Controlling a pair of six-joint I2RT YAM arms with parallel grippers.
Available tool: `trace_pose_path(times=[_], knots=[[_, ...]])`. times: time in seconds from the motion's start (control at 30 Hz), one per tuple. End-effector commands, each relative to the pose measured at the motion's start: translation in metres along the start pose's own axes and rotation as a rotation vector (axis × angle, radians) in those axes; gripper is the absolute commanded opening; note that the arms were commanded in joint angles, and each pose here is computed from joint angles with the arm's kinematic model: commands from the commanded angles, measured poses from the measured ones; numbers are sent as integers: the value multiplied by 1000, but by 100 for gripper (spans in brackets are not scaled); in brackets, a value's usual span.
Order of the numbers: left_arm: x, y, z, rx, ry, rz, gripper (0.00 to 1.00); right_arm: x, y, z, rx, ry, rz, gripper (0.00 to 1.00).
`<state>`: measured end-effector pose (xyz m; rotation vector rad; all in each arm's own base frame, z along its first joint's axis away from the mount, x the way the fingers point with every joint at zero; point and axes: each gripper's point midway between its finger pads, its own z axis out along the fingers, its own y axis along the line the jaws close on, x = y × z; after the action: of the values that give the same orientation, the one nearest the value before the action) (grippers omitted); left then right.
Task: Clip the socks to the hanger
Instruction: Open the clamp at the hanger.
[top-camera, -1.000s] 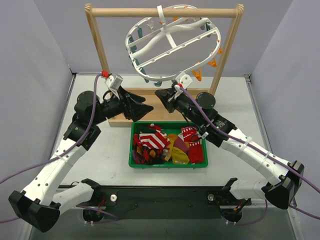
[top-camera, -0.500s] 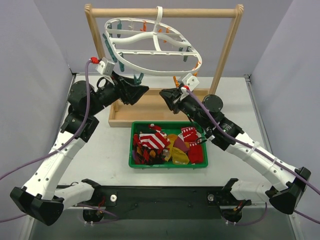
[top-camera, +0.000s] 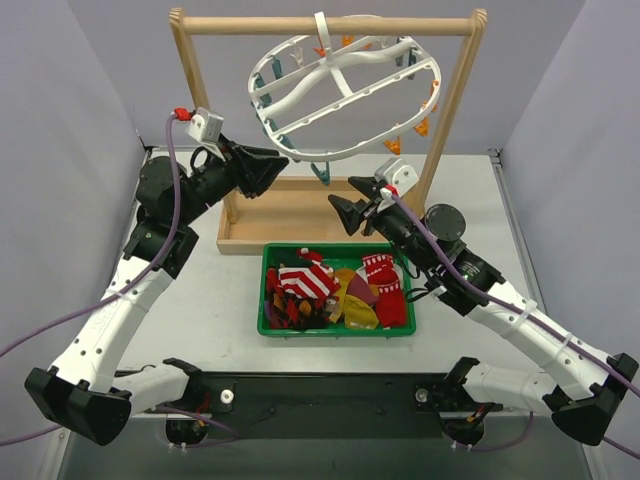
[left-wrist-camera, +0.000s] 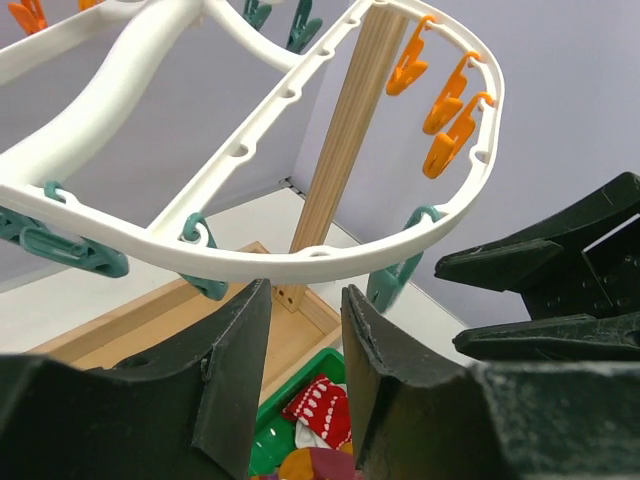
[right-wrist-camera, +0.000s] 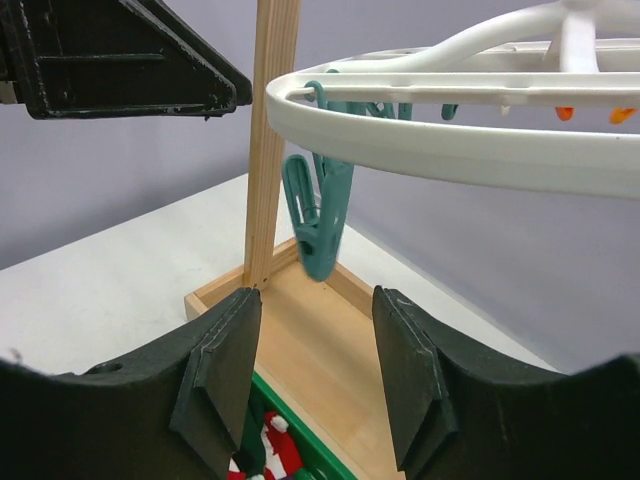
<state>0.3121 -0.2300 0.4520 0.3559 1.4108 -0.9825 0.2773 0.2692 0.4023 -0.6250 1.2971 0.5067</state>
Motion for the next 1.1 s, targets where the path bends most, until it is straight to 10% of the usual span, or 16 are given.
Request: trace_pose_path(times=[0.0, 1.07], knots=[[-36, -2, 3, -5, -103, 56, 44, -21, -16, -11, 59, -70, -13, 49], [-53, 17, -2, -87, -152, 107, 42, -20, -52, -35, 119, -95, 18, 61]])
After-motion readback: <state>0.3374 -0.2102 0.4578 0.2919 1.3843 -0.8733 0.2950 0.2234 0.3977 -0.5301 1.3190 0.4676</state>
